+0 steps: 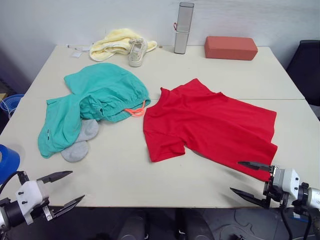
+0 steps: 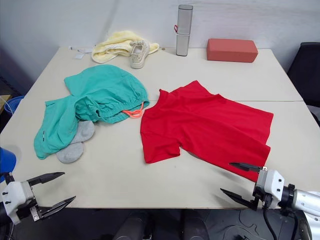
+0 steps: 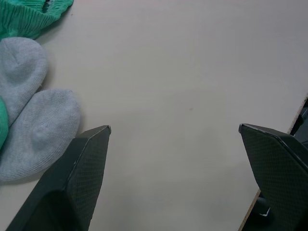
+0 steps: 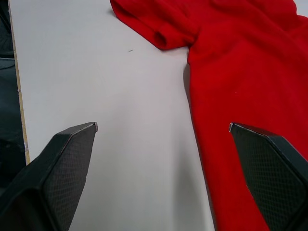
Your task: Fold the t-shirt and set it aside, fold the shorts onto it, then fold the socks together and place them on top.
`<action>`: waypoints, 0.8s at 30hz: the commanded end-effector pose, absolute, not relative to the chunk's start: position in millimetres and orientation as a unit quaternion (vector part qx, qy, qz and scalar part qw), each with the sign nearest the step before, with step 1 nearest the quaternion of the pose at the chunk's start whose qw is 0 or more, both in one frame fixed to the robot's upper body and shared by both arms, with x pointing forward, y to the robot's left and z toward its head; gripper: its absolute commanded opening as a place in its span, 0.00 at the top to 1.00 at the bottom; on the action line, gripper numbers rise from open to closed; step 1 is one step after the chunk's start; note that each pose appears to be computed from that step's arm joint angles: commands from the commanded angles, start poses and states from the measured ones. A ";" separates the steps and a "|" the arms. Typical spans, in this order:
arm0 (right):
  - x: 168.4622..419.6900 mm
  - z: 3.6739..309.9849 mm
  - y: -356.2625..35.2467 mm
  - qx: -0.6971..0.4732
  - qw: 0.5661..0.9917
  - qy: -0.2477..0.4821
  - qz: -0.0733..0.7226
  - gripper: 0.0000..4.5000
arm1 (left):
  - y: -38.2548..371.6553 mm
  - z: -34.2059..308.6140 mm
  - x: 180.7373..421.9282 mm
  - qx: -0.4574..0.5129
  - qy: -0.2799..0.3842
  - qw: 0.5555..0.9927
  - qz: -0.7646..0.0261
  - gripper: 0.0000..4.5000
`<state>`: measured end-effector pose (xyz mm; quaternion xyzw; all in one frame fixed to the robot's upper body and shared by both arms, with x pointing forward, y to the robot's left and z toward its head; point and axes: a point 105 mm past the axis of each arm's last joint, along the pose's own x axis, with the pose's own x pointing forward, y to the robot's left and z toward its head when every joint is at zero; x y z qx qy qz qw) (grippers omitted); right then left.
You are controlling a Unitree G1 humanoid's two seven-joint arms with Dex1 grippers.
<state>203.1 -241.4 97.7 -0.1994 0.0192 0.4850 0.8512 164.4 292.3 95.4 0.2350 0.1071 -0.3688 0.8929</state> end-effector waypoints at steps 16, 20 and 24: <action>190.9 126.5 -284.8 -0.170 0.951 -0.031 0.255 0.00 | 232.5 129.0 196.7 0.141 0.058 0.868 -0.473 0.01; 163.2 123.0 -316.0 -0.180 0.970 -0.015 0.163 0.00 | 196.0 134.2 216.9 0.151 0.042 0.841 -0.517 0.01; 149.6 115.7 -318.4 -0.175 0.974 -0.008 0.145 0.00 | 177.4 134.9 223.4 0.158 0.046 0.825 -0.541 0.01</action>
